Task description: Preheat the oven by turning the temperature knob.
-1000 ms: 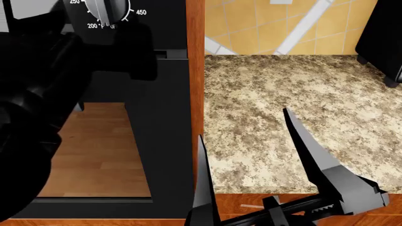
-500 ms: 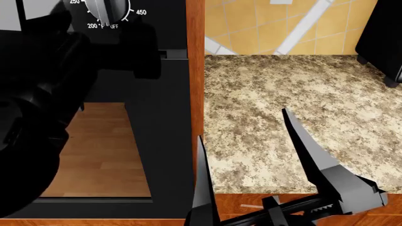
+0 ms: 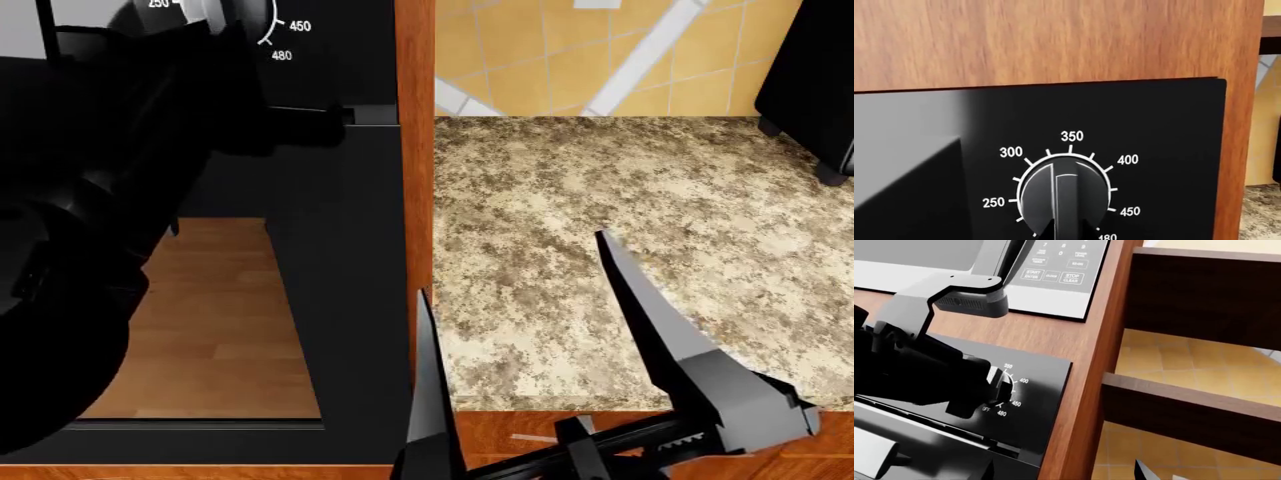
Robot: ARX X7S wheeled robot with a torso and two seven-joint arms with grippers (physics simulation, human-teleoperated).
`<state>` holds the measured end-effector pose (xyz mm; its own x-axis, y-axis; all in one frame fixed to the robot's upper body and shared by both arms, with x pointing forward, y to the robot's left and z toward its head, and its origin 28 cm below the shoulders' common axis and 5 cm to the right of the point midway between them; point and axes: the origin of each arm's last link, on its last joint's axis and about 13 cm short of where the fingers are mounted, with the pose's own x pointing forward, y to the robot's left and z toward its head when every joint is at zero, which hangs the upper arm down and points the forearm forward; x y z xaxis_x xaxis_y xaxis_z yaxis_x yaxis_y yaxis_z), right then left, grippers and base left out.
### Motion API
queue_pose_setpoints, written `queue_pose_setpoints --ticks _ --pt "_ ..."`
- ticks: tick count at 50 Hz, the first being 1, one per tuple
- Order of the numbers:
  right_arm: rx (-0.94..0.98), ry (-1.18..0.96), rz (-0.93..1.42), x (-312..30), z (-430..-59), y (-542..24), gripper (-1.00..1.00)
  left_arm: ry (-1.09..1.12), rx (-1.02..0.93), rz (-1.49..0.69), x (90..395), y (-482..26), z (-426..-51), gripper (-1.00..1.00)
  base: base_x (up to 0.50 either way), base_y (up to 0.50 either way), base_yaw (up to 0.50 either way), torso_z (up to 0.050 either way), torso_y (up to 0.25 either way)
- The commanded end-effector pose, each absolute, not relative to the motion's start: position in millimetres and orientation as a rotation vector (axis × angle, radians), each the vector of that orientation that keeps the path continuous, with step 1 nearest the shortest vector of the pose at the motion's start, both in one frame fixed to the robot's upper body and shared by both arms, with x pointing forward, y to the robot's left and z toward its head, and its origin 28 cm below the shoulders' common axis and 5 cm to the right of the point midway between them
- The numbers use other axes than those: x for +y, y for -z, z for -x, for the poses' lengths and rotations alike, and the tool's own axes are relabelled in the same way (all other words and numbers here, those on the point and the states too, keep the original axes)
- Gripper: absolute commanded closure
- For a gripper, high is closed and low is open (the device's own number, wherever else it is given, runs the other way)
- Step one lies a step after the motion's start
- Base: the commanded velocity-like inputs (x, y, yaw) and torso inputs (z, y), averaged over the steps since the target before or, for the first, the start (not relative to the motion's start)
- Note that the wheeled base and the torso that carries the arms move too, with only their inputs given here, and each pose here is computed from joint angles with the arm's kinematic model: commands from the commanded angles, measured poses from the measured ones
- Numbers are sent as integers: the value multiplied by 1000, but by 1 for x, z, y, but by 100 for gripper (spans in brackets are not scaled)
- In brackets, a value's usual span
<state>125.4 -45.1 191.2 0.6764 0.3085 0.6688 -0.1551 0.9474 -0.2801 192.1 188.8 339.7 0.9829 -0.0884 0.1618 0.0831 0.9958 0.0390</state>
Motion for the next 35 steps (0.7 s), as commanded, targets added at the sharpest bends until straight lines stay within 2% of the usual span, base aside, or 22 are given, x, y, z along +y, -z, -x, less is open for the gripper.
queue_pose_setpoints --ticks 1,35 --pt "-783 -266 207 -45 -125 -191 -100 73 -171 -37 190 -339 -194 100 0 0 0 0 0" --pt "-778 -270 209 -45 -126 -191 -100 28 -143 -22 190 -341 -220 100 4 -1 -3 0 0"
